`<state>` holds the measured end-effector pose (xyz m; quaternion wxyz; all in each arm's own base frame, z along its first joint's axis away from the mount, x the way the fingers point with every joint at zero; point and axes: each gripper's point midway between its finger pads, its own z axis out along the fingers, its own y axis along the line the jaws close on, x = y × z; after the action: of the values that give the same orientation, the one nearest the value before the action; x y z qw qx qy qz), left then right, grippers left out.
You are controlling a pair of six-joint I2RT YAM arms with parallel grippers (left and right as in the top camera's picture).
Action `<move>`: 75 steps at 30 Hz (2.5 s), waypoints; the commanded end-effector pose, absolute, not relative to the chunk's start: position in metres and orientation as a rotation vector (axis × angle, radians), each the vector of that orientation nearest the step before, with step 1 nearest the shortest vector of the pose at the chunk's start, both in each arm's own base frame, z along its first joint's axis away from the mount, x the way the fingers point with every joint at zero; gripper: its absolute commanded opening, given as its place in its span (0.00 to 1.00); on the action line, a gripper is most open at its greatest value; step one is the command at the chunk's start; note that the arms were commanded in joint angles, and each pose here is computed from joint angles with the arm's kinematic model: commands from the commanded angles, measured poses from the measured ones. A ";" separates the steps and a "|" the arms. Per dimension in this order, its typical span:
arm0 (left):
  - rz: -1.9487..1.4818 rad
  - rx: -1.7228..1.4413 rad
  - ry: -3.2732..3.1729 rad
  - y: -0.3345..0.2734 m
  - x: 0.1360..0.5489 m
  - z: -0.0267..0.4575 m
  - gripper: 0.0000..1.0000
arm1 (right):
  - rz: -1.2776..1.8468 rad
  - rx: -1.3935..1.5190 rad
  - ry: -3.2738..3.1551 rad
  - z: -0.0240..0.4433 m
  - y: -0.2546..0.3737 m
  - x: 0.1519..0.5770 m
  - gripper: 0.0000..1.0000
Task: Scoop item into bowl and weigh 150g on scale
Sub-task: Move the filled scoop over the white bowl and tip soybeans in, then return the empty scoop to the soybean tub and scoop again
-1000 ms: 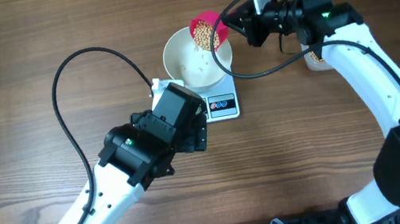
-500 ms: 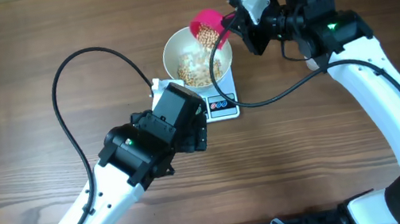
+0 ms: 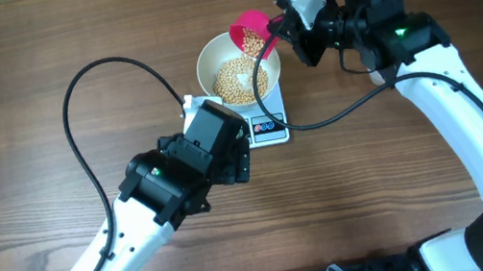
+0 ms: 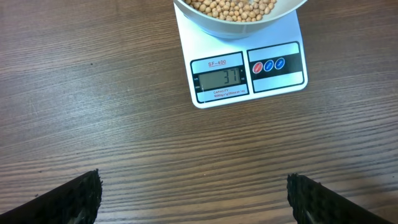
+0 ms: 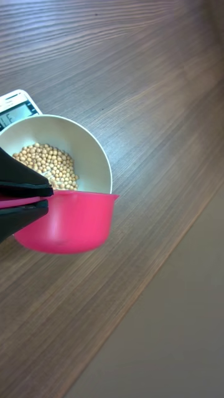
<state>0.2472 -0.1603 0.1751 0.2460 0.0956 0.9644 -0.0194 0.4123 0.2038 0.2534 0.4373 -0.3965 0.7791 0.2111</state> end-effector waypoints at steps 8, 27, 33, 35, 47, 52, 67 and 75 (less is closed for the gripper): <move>-0.047 0.254 2.633 -0.159 0.247 0.174 1.00 | 0.405 -1.147 1.815 0.265 0.222 0.403 0.04; -0.047 0.254 2.634 -0.158 0.247 0.174 1.00 | 0.223 -1.246 1.779 0.258 0.230 0.403 0.04; -0.047 0.254 2.633 -0.159 0.247 0.174 1.00 | 0.230 -1.235 1.785 0.258 0.230 0.404 0.04; -0.047 0.254 2.633 -0.159 0.247 0.174 1.00 | 0.282 -1.115 1.848 0.262 0.226 0.409 0.04; -0.047 0.254 2.633 -0.159 0.247 0.174 1.00 | -0.187 -0.032 2.218 0.291 -0.016 0.422 0.04; -0.047 0.254 2.634 -0.158 0.247 0.174 1.00 | -0.366 0.015 2.384 0.262 -0.040 0.391 0.04; -0.047 0.254 2.633 -0.159 0.247 0.174 1.00 | -0.739 -0.357 2.596 0.167 -0.038 0.423 0.04; -0.047 0.254 2.633 -0.159 0.247 0.174 1.00 | -0.557 -0.398 2.646 0.137 -0.016 0.432 0.04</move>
<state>0.2472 -0.1602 0.1751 0.2458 0.0956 0.9644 -0.0193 0.4243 -0.0290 0.1396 0.1895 -0.1396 0.9431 -0.2348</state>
